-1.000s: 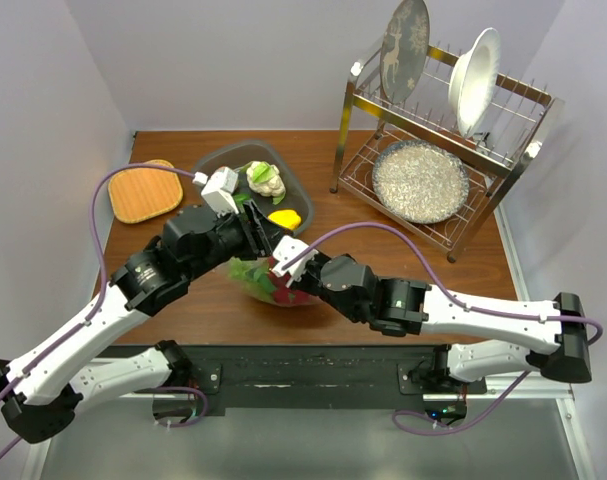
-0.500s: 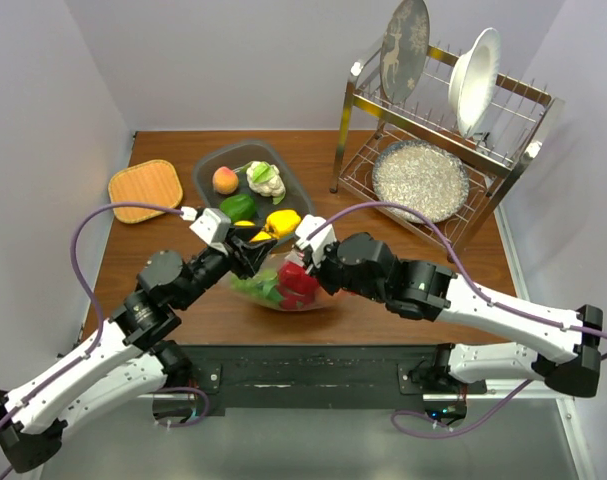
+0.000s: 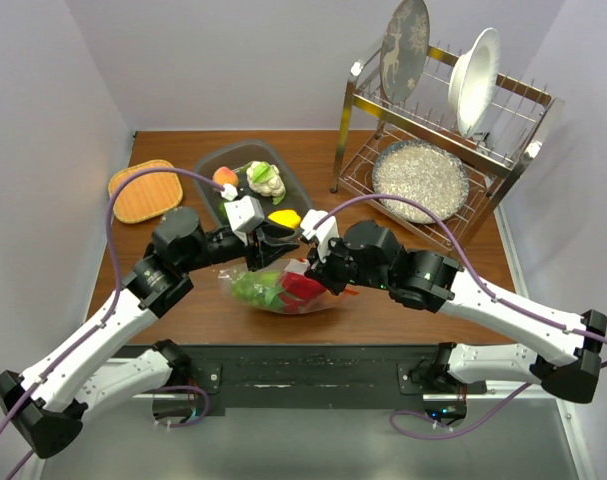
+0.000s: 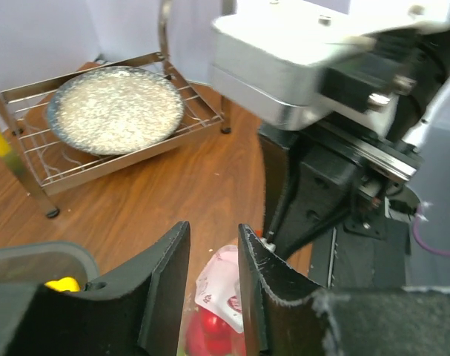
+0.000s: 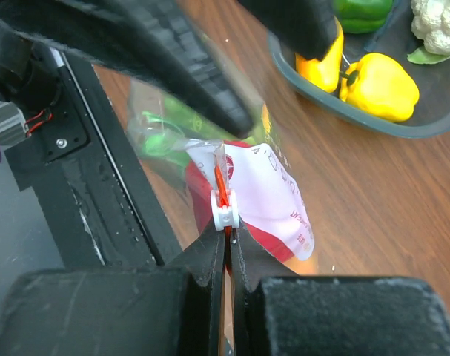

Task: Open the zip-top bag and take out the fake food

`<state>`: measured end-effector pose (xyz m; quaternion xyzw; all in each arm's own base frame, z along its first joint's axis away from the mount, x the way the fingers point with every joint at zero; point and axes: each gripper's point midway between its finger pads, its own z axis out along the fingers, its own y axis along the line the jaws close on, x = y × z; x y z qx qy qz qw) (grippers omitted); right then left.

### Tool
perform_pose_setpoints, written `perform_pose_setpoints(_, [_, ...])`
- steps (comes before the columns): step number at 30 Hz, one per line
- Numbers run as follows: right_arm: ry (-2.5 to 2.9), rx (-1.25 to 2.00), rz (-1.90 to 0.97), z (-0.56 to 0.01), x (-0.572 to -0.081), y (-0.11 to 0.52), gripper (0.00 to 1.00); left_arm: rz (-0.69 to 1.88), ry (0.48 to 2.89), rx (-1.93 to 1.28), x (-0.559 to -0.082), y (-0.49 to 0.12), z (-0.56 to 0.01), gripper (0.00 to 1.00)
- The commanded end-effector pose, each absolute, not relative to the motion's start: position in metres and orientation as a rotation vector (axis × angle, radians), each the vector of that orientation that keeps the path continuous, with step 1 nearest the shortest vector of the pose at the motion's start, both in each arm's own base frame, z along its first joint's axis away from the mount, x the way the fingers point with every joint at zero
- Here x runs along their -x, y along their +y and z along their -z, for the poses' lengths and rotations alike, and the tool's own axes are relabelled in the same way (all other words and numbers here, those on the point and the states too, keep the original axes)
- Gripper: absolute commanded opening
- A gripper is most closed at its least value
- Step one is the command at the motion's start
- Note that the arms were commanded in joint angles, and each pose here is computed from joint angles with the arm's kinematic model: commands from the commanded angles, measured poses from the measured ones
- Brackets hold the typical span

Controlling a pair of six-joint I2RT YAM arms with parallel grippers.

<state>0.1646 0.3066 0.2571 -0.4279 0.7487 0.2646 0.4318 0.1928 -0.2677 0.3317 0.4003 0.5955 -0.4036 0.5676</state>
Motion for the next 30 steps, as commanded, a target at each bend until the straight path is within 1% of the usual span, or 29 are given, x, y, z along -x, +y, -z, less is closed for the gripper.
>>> perform_pose_setpoints(1, [1.772, 1.040, -0.770, -0.301, -0.162, 0.318, 0.00, 0.981, 1.345, -1.106, -0.164, -0.263, -0.346, 0.35])
perform_pose_setpoints(6, [1.762, 1.057, -0.785, -0.310, -0.161, 0.320, 0.00, 0.992, 1.387, -1.167, -0.157, -0.262, -0.335, 0.30])
perform_pose_setpoints(7, [1.761, 1.063, -0.791, -0.310, -0.160, 0.321, 0.00, 0.989, 1.391, -1.177, -0.157, -0.261, -0.334, 0.23])
perform_pose_setpoints(9, [1.756, 1.068, -0.806, -0.313, -0.158, 0.321, 0.00, 0.994, 1.399, -1.188, -0.156, -0.262, -0.332, 0.18])
perform_pose_setpoints(16, [1.740, 1.089, -0.833, -0.317, -0.153, 0.321, 0.00, 1.026, 1.440, -1.241, -0.154, -0.265, -0.318, 0.18])
perform_pose_setpoints(22, [1.734, 1.089, -0.838, -0.319, -0.153, 0.322, 0.00, 1.013, 1.491, -1.273, -0.159, -0.267, -0.308, 0.25])
perform_pose_setpoints(27, [1.730, 1.094, -0.842, -0.321, -0.153, 0.325, 0.00, 1.050, 1.459, -1.289, -0.154, -0.270, -0.311, 0.26])
perform_pose_setpoints(29, [1.733, 1.092, -0.833, -0.321, -0.155, 0.325, 0.00, 1.053, 1.468, -1.292, -0.153, -0.270, -0.308, 0.23])
perform_pose_setpoints(30, [1.733, 1.090, -0.829, -0.320, -0.155, 0.325, 0.00, 1.054, 1.470, -1.292, -0.153, -0.270, -0.307, 0.18])
